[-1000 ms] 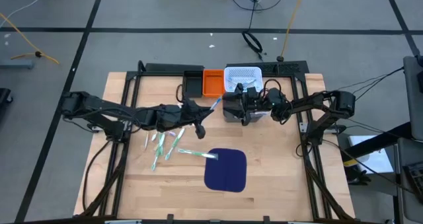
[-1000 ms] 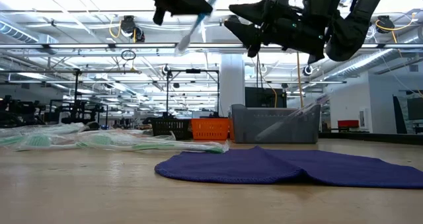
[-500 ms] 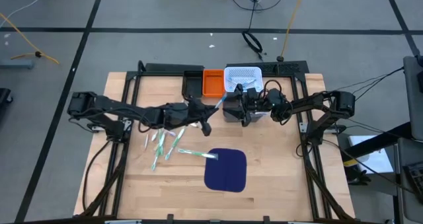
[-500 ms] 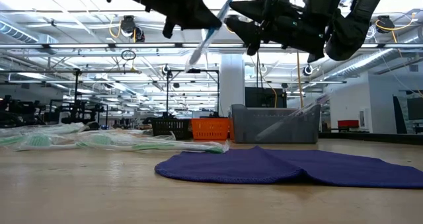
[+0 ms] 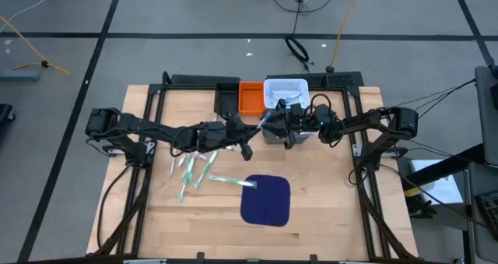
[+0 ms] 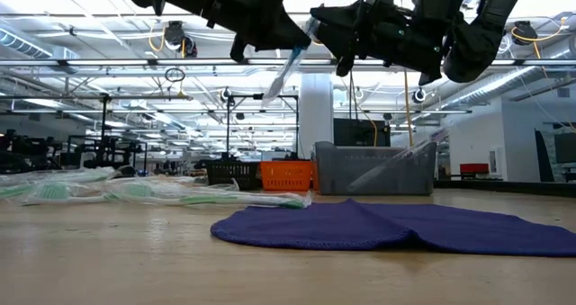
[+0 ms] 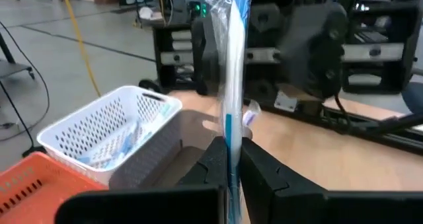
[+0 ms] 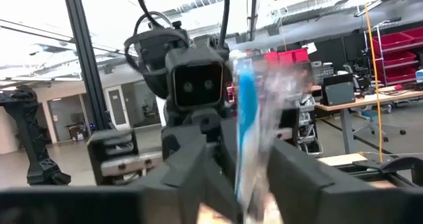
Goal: Pick & Place Toothbrushes
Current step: Put the blue toothbrush into the white basket
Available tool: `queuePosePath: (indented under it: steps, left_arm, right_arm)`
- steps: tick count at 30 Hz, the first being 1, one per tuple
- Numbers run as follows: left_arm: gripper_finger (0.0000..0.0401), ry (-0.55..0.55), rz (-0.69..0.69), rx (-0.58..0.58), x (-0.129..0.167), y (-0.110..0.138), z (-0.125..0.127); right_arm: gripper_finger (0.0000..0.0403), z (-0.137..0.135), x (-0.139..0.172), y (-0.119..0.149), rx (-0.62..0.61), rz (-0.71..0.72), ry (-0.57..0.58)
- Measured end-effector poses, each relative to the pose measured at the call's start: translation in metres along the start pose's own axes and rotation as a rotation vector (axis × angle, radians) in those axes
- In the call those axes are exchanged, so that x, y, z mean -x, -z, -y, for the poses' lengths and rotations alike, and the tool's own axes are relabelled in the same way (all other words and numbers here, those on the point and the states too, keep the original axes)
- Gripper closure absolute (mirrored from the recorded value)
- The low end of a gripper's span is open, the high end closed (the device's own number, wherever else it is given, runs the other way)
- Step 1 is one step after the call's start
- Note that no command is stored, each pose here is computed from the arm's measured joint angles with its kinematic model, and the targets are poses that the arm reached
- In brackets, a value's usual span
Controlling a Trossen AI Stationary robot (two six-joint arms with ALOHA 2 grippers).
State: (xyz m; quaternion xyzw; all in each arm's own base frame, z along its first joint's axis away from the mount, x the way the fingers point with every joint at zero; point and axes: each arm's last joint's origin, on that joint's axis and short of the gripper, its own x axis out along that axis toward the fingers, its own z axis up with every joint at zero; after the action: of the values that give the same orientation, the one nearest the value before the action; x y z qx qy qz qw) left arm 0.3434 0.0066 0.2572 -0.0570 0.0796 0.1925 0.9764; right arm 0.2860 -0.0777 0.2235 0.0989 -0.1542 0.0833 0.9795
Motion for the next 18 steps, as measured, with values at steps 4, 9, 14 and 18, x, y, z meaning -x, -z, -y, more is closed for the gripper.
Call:
queuePosePath:
  steps: [4, 9, 14, 18]
  left_arm:
    - [0.0395, 0.011, 0.001, 0.005, 0.0005, -0.0006, 0.0003]
    - [0.0372, 0.010, 0.001, 0.006, 0.0005, -0.0007, 0.0002]
    - [0.0359, 0.008, 0.001, 0.005, 0.0004, -0.0006, 0.0001]
    - [0.0357, 0.007, 0.001, 0.002, 0.0006, -0.0006, 0.0003]
  right_arm:
    - [0.0376, 0.0003, 0.0001, -0.0003, 0.023, 0.004, 0.004]
    - [0.0386, 0.0003, 0.0001, -0.0002, 0.031, 0.003, 0.005]
    - [0.0387, 0.0001, 0.0000, -0.0001, 0.034, 0.001, 0.002]
    - [0.0387, 0.0002, 0.0001, -0.0001, 0.035, 0.001, 0.002]
